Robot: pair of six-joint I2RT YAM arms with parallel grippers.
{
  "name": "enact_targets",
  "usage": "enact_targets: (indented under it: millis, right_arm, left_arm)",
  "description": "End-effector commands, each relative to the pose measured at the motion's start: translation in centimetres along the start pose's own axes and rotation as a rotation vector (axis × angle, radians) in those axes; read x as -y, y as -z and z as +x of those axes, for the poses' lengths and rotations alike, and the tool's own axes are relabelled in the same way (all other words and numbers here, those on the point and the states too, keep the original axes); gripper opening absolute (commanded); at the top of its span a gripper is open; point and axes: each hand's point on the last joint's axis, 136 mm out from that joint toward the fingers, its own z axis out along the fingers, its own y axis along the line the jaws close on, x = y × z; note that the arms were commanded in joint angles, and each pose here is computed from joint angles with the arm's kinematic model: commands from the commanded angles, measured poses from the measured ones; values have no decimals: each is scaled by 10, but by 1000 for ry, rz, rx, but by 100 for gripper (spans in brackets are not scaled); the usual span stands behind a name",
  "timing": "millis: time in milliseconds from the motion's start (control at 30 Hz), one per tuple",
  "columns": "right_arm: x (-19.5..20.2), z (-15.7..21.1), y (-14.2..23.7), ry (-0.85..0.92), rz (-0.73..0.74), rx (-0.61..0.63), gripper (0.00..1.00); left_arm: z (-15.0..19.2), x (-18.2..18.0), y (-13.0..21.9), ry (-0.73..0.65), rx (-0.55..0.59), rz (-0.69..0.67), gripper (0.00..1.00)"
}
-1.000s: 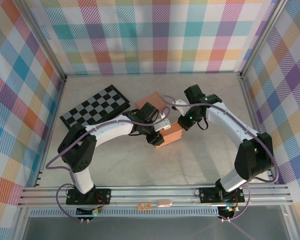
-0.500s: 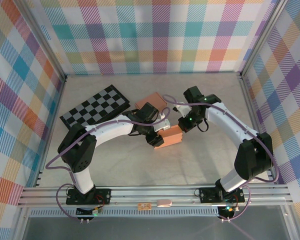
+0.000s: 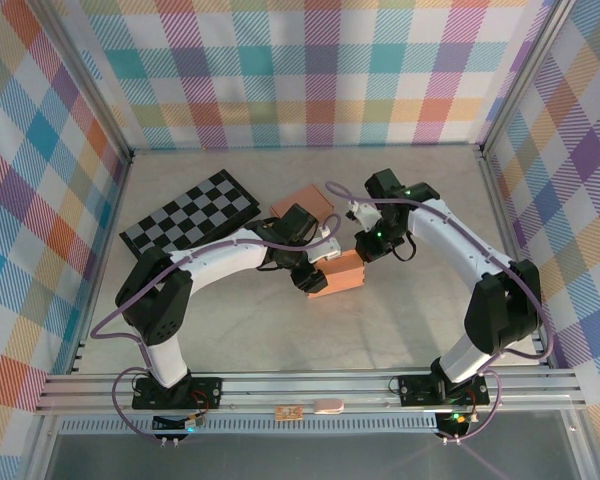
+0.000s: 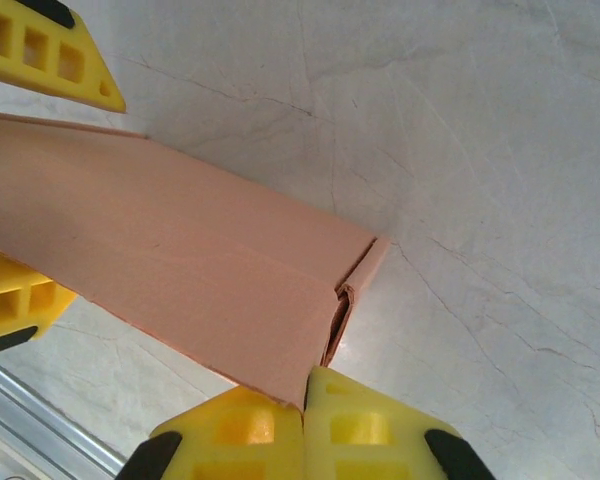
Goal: Fold the paper box
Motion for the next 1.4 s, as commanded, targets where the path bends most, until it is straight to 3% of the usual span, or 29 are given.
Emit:
enact_targets:
  millis: [0, 300, 633, 1033, 1367]
  right_arm:
    - [-19, -1, 3, -24, -78, -26, 0]
    - [-15, 4, -8, -62, -53, -20, 0]
    - [-10, -1, -12, -83, 29, 128, 0]
    - [-14, -2, -19, -145, 52, 125, 0]
    - [-18, -10, -10, -223, 42, 111, 0]
  left_arm:
    - [-14, -1, 6, -16, 27, -14, 66]
    - [-13, 0, 5, -15, 23, -10, 65]
    - [-19, -1, 12, 3, 52, -31, 65]
    - [-21, -4, 26, 71, 98, -75, 67]
    - [-11, 5, 17, 67, 57, -26, 59]
